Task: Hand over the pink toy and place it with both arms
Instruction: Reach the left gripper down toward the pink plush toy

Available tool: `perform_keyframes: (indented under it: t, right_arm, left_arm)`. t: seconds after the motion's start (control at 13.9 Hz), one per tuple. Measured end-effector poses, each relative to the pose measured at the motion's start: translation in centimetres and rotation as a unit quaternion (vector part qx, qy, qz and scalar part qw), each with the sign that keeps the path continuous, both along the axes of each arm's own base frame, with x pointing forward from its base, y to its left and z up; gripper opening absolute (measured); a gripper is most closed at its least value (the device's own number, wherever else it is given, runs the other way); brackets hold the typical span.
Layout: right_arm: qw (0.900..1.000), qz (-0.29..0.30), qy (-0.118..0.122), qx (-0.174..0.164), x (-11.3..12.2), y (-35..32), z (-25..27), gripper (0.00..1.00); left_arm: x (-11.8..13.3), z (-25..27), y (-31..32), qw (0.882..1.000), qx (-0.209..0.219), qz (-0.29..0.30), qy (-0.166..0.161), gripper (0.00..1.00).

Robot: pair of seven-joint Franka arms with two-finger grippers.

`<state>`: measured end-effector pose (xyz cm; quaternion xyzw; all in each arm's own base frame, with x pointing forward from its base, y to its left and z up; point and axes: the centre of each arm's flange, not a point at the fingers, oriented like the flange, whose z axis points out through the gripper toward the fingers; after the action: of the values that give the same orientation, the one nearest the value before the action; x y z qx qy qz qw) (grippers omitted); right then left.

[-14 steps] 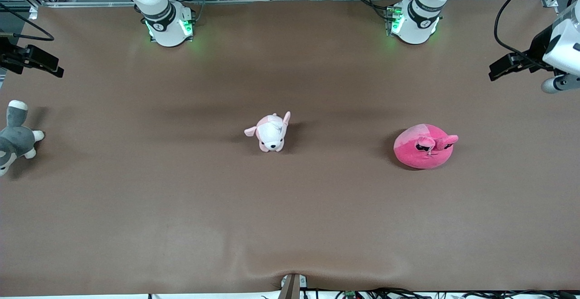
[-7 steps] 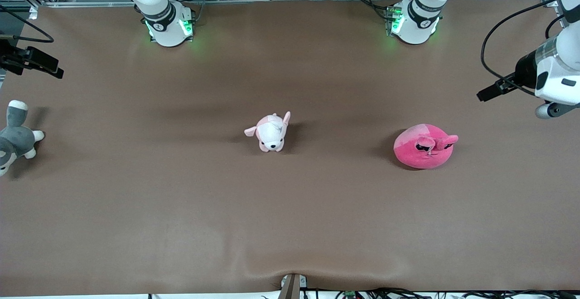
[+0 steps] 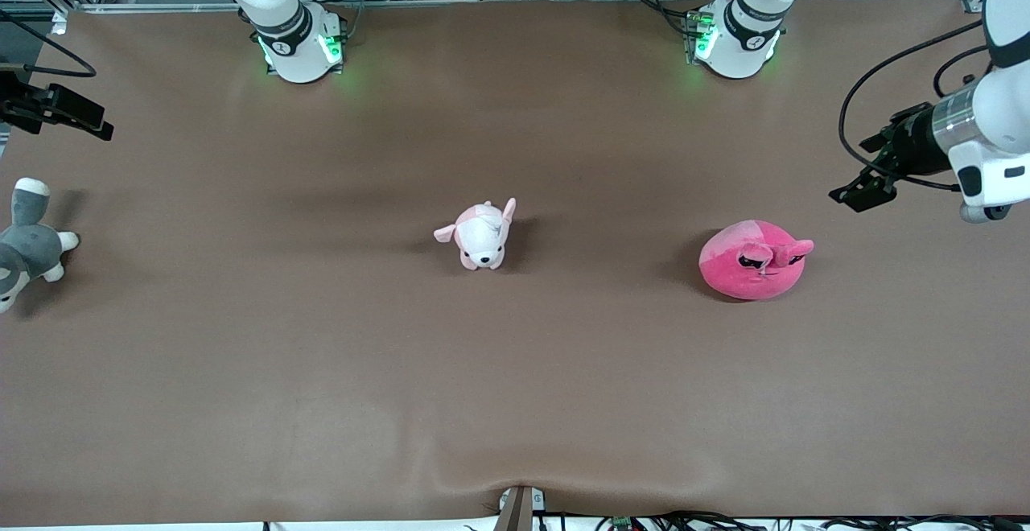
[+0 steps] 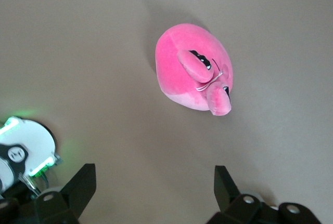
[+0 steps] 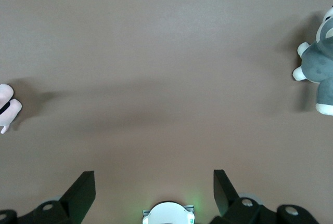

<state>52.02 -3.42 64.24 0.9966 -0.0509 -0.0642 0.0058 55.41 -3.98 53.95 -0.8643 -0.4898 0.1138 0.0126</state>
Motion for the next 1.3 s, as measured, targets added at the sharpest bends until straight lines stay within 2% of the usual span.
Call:
perform_keyframes:
  t: [0.36,0.58,0.79,1.08,1.3]
  right_arm:
    - [1.000,-0.016,0.008,0.001,0.4,-1.6,-0.8,1.00]
    - [0.999,-0.035,0.012,0.014,0.4,-3.3,-1.4,1.00]
    - [0.999,-0.039,0.014,0.017,0.6,-3.3,-1.6,1.00]
    - [0.998,-0.055,0.014,0.016,0.6,-2.8,-1.6,1.00]
    - [0.998,-0.065,0.015,0.013,0.8,-1.7,-1.6,1.00]
  left_arm:
    - [0.4,-0.8,0.9,0.999,0.004,0.031,0.014,1.00]
    - [0.9,-1.9,2.5,0.995,0.014,0.092,0.026,1.00]
    - [1.6,-3.3,3.8,0.980,0.032,0.192,0.031,1.00]
    - [2.6,-6.8,3.2,0.947,0.037,0.319,0.004,1.00]
    - [2.5,-9.5,2.8,0.937,0.040,0.347,-0.001,1.00]
